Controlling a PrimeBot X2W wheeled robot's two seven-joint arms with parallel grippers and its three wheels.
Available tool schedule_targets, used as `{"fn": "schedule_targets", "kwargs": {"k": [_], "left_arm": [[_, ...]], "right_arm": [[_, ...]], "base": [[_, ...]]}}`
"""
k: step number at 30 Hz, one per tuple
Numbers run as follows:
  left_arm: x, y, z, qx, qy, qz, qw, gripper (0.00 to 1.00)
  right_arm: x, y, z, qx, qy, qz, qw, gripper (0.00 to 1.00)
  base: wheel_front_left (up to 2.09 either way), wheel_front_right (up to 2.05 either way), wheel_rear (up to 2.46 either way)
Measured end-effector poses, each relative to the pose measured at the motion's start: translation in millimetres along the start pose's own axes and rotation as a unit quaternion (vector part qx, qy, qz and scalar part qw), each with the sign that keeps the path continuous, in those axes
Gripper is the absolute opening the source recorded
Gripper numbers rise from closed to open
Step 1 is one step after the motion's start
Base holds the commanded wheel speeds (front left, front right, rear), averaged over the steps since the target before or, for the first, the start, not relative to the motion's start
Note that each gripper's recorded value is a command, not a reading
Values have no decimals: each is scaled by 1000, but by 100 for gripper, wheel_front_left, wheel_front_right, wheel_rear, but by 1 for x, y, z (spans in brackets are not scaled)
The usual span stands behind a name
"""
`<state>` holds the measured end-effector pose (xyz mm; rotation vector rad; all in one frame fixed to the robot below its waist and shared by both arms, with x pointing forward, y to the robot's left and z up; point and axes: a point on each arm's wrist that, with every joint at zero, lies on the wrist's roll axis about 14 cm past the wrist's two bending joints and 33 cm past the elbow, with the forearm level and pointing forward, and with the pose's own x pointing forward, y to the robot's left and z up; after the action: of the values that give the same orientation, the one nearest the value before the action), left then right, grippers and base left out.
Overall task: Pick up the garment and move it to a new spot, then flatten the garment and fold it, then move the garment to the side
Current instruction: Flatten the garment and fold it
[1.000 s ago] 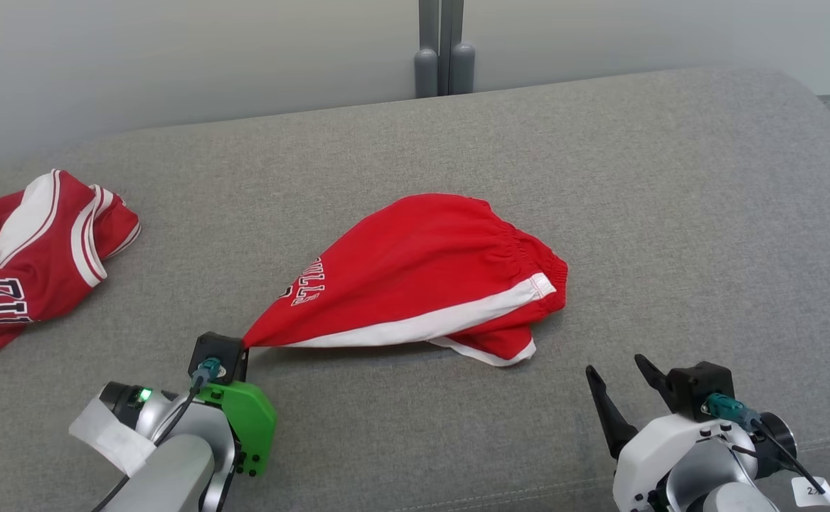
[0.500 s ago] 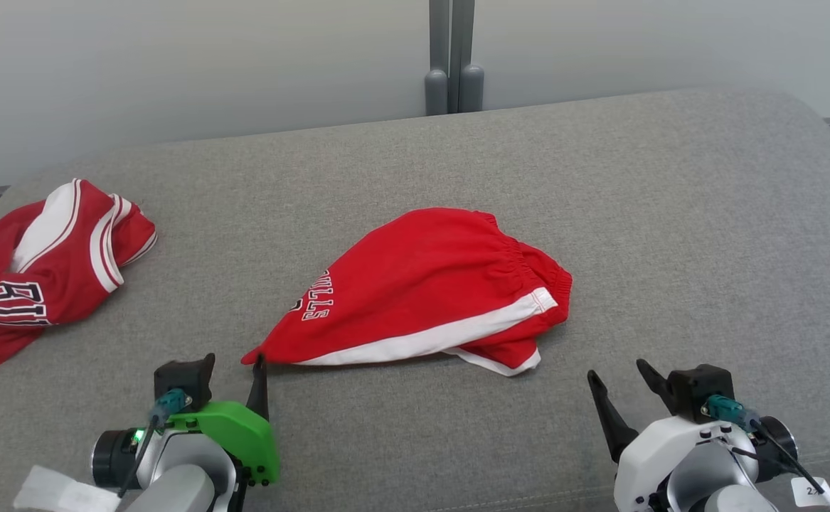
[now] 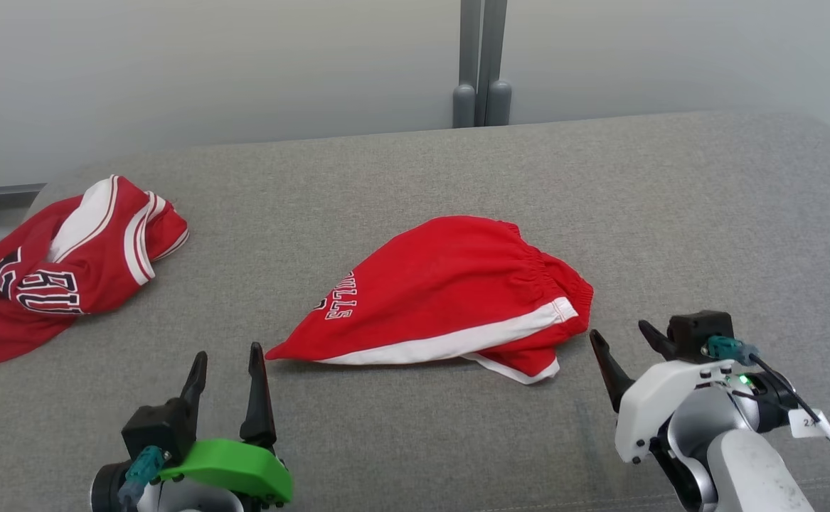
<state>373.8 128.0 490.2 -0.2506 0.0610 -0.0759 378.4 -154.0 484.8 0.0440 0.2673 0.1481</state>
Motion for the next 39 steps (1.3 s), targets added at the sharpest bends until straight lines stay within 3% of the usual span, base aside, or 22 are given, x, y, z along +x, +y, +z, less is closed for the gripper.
{"fn": "schedule_targets", "kwargs": {"k": [14, 29, 30, 32, 33, 34, 35, 39], "left_arm": [[-35, -9, 7, 55, -39, -21, 998, 100], [-55, 18, 3, 66, -32, 9, 997, 100], [-55, 18, 3, 66, -32, 9, 997, 100], [-56, 21, 0, 65, -28, 15, 997, 100], [-57, 22, 0, 64, -27, 16, 997, 100], [-57, 23, -1, 63, -26, 19, 998, 100], [-57, 24, -2, 62, -25, 21, 998, 100], [-58, 28, -4, 61, -21, 28, 998, 100]], "right_arm": [[37, 11, -8, -18, 102, 18, 995, 100], [68, 24, -30, -20, 174, 34, 984, 100], [68, 24, -30, -20, 174, 34, 984, 92], [73, 27, -36, -14, 192, 38, 981, 44], [74, 29, -38, -15, 198, 40, 979, 31], [76, 31, -39, -16, 201, 42, 979, 7], [77, 32, -39, -17, 202, 44, 978, 0], [83, 32, -34, -28, 196, 46, 979, 0]], "base": [[0, 0, 0], [0, 0, 0], [0, 0, 0], [0, 0, 0], [0, 0, 0], [0, 0, 0], [0, 0, 0], [0, 0, 0]]}}
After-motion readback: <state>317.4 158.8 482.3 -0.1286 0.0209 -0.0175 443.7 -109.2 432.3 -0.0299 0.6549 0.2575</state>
